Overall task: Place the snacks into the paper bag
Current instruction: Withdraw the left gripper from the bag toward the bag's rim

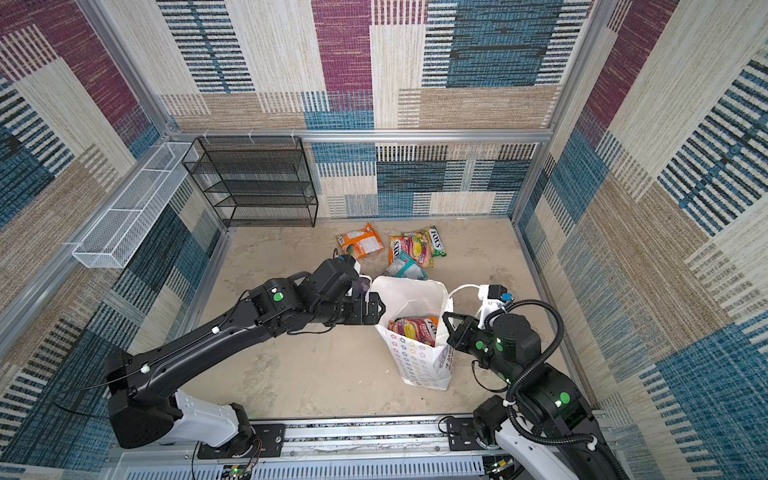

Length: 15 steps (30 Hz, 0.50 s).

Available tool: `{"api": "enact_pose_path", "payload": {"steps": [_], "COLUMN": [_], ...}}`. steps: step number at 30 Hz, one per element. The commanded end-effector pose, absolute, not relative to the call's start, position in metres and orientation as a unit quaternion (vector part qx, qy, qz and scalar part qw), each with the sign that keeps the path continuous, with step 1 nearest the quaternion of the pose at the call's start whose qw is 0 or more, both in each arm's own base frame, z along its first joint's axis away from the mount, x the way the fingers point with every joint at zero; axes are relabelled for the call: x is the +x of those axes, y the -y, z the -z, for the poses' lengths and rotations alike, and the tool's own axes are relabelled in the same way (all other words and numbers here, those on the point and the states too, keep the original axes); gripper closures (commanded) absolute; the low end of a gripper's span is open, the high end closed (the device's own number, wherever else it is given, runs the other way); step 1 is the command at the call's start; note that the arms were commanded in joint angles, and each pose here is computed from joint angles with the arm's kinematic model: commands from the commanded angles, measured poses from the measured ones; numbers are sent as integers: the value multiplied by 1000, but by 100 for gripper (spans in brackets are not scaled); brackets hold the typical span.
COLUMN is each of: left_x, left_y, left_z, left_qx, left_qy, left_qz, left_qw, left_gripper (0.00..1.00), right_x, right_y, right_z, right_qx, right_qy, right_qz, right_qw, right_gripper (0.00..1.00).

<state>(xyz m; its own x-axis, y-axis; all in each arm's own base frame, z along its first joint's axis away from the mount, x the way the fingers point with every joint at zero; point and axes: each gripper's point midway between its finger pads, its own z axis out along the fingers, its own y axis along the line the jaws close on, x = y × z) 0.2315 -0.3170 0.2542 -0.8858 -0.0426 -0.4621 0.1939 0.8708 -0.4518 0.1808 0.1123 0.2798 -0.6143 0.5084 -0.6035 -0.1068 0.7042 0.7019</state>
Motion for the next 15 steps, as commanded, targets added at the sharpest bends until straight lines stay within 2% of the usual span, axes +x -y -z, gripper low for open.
{"api": "enact_pose_path", "payload": {"steps": [1, 6, 10, 15], "left_x": [247, 257, 257, 258], "left_y": [326, 333, 339, 347], "left_z": [-254, -246, -240, -232], "left_qx": [-1, -16, -18, -16], "left_qy": [-933, -936, -937, -942], "left_qz": [278, 287, 291, 288], "left_qw": [229, 204, 191, 172], "left_gripper": [2, 19, 38, 53], "right_x": [182, 181, 180, 180], "right_y": [-109, -106, -104, -103], "right_z": [-294, -294, -291, -290], "right_qx": [117, 114, 114, 112], "right_qy": [-805, -805, -806, -808], "right_qz": [-368, -362, -356, -351], "right_qw": [451, 455, 458, 460], "right_gripper": [100, 100, 100, 100]}}
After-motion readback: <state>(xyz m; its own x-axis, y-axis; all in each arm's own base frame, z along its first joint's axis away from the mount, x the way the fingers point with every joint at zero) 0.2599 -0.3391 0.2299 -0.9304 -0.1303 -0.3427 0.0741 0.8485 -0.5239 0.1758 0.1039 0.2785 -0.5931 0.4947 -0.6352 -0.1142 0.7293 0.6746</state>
